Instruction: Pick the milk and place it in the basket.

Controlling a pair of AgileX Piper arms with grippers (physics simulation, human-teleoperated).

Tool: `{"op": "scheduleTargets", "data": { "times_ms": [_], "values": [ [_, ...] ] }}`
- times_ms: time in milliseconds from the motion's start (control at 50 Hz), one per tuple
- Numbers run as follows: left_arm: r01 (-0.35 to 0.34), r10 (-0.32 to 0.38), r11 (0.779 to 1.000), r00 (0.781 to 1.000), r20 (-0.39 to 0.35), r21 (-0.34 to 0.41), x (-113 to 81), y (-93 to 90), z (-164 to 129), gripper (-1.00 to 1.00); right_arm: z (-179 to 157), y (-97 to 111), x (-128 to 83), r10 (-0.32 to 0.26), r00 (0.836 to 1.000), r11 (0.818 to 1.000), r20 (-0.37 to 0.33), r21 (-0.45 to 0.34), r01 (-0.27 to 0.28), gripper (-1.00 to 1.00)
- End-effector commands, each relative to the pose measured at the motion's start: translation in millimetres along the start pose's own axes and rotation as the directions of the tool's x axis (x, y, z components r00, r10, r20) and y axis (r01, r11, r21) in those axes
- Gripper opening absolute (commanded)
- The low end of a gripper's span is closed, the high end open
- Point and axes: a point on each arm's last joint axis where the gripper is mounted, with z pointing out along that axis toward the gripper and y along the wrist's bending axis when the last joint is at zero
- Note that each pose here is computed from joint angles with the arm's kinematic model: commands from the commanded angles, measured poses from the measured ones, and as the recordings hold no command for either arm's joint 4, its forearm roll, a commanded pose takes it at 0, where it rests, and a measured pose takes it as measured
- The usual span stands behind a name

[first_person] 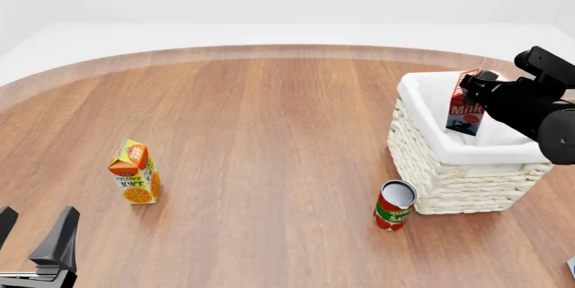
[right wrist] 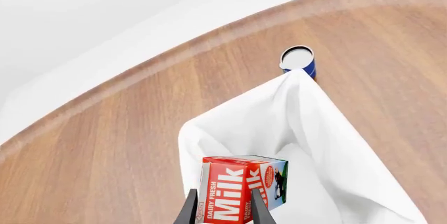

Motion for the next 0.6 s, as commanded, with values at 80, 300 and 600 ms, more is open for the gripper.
{"op": "scheduleTargets", "data": {
  "times_ms": [80,300,600],
  "values": [
    [0.000,0.000,1.000,1.000,0.000,0.000,0.0,0.0,0.0,1.00,9.5,-2.0,3.2,-0.002,1.000,1.000,0.000,0.001,0.002,-1.00],
    [0.000,0.000,1.000,1.000,0.000,0.000,0.0,0.0,0.0,1.00,16.0,-4.4,8.5,-0.009,1.000,1.000,-0.015,0.008,0.009,-1.00],
    [0.000,0.000,1.000,1.000,0.000,0.000,0.0,0.0,0.0,1.00,30.4,-12.3,15.4,-0.010,0.999,1.000,-0.030,0.028,0.011,-1.00]
  ]
}}
